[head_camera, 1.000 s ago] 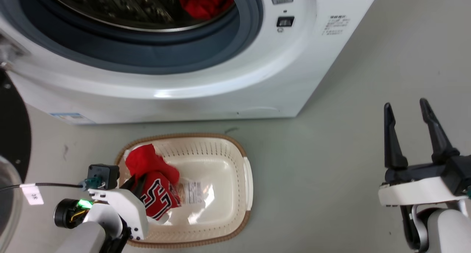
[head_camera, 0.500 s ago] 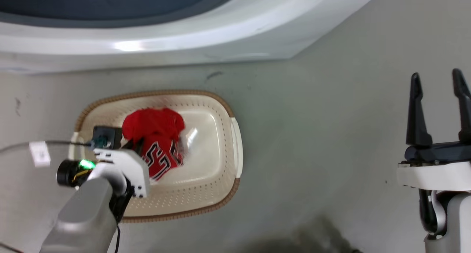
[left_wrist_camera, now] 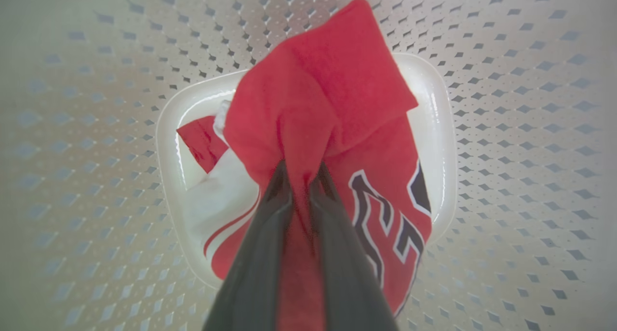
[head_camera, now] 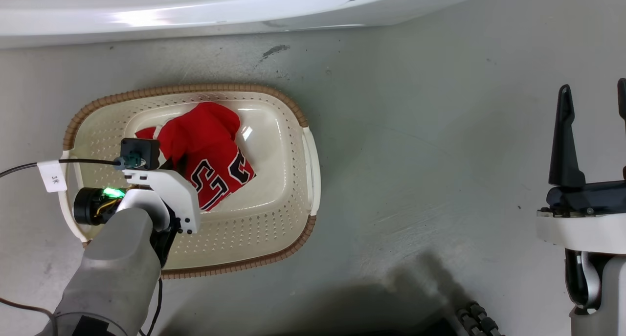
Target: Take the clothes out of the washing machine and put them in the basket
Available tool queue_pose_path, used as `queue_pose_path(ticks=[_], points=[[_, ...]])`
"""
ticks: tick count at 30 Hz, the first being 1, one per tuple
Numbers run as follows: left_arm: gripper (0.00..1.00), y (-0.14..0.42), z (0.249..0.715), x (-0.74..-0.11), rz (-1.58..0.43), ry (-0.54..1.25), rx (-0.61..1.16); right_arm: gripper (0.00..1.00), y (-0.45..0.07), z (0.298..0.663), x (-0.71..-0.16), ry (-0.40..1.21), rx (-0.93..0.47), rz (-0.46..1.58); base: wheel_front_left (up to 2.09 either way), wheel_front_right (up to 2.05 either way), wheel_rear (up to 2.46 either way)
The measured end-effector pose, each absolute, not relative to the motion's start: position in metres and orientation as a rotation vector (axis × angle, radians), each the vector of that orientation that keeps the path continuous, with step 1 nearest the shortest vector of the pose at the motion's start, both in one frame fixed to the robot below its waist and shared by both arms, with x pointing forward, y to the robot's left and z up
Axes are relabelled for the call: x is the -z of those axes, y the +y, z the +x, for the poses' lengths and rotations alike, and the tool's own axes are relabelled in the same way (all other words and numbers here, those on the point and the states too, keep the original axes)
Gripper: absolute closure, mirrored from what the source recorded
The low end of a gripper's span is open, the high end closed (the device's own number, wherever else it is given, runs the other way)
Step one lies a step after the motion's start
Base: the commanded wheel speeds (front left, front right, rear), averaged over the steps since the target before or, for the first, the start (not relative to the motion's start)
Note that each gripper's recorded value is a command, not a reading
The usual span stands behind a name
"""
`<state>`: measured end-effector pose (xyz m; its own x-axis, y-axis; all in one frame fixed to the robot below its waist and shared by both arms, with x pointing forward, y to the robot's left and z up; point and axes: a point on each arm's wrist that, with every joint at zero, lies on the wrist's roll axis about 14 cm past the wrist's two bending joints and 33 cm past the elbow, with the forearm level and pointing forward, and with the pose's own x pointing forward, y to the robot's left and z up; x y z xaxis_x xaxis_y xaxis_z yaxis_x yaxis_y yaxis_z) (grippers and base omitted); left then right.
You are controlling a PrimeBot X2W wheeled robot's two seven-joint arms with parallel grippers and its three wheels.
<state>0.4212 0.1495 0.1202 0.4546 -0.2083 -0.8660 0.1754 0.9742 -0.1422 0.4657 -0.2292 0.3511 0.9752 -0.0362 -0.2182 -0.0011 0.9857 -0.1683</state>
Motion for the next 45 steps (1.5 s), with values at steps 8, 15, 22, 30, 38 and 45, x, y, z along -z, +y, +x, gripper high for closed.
queue_pose_path(ticks=[8,15,22,30,38,45], points=[[0.0,0.149,0.42,-0.126,-0.03,1.066,0.236,0.0,-0.224,0.466,-0.352,0.222,0.0,-0.176,0.0,0.0,0.0],[0.0,0.147,0.417,-0.153,-0.054,1.014,0.221,0.0,-0.221,0.465,-0.372,0.183,0.001,-0.158,0.0,0.0,0.0],[0.0,0.146,0.455,-0.212,-0.08,0.802,0.231,0.0,-0.218,0.463,-0.408,0.107,0.006,-0.132,0.0,0.0,0.0],[0.0,0.134,0.49,-0.298,-0.053,0.509,0.306,0.0,-0.217,0.45,-0.439,0.05,0.01,-0.111,0.0,0.0,0.0],[0.0,0.122,0.524,-0.379,-0.032,0.244,0.363,0.0,-0.231,0.431,-0.462,0.015,0.059,-0.088,0.0,0.0,0.0],[0.0,0.105,0.564,-0.412,0.026,0.197,0.443,0.0,-0.25,0.416,-0.463,0.029,0.117,-0.074,0.0,0.0,0.0]])
